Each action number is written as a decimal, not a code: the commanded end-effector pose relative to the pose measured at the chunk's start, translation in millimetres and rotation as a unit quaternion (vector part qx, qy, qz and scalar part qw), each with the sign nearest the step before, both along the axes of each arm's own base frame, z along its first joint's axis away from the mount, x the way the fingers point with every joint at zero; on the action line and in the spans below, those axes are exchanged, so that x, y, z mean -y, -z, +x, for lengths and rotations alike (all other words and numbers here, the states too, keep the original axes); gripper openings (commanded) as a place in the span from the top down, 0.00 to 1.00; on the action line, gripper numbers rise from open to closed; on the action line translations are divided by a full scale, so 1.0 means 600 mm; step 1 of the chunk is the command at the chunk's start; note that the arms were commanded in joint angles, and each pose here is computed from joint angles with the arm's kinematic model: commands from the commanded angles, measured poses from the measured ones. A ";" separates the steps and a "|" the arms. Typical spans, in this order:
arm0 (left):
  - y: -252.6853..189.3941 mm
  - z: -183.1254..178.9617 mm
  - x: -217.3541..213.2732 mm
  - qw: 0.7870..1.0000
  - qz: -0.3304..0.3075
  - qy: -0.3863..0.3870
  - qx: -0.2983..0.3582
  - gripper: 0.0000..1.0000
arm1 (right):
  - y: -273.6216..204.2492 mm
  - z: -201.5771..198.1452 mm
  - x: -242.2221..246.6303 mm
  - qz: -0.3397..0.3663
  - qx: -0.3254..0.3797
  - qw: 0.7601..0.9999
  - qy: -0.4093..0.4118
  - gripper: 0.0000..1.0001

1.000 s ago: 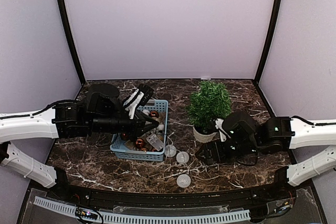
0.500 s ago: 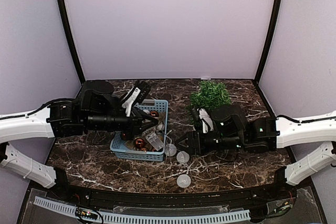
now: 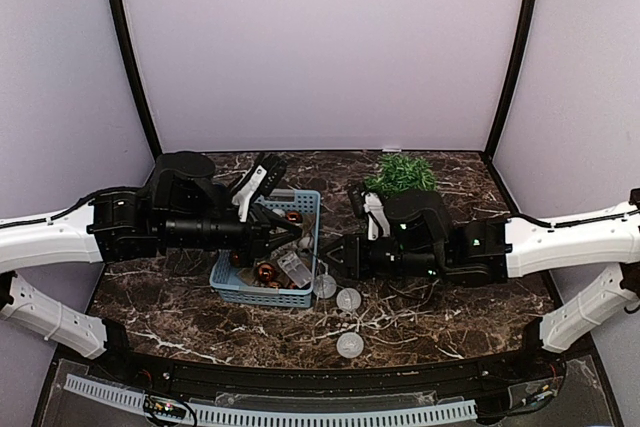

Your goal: Decorate the small christmas tree

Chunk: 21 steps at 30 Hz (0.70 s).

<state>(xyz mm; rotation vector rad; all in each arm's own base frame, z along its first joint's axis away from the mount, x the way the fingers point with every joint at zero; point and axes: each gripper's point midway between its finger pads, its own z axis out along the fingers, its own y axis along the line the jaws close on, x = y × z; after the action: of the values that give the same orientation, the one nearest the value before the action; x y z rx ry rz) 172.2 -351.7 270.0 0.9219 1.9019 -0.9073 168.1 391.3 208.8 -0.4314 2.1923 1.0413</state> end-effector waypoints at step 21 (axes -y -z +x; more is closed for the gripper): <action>-0.037 0.008 -0.011 0.999 -0.018 -0.025 0.012 1.00 | -0.024 0.013 -0.027 0.034 0.003 0.999 0.015 0.96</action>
<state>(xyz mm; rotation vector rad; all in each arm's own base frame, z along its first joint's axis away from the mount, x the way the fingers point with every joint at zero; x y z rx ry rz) 173.8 -351.1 270.3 0.9134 1.9030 -0.8997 176.6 403.3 200.2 -0.3802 2.2031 1.0371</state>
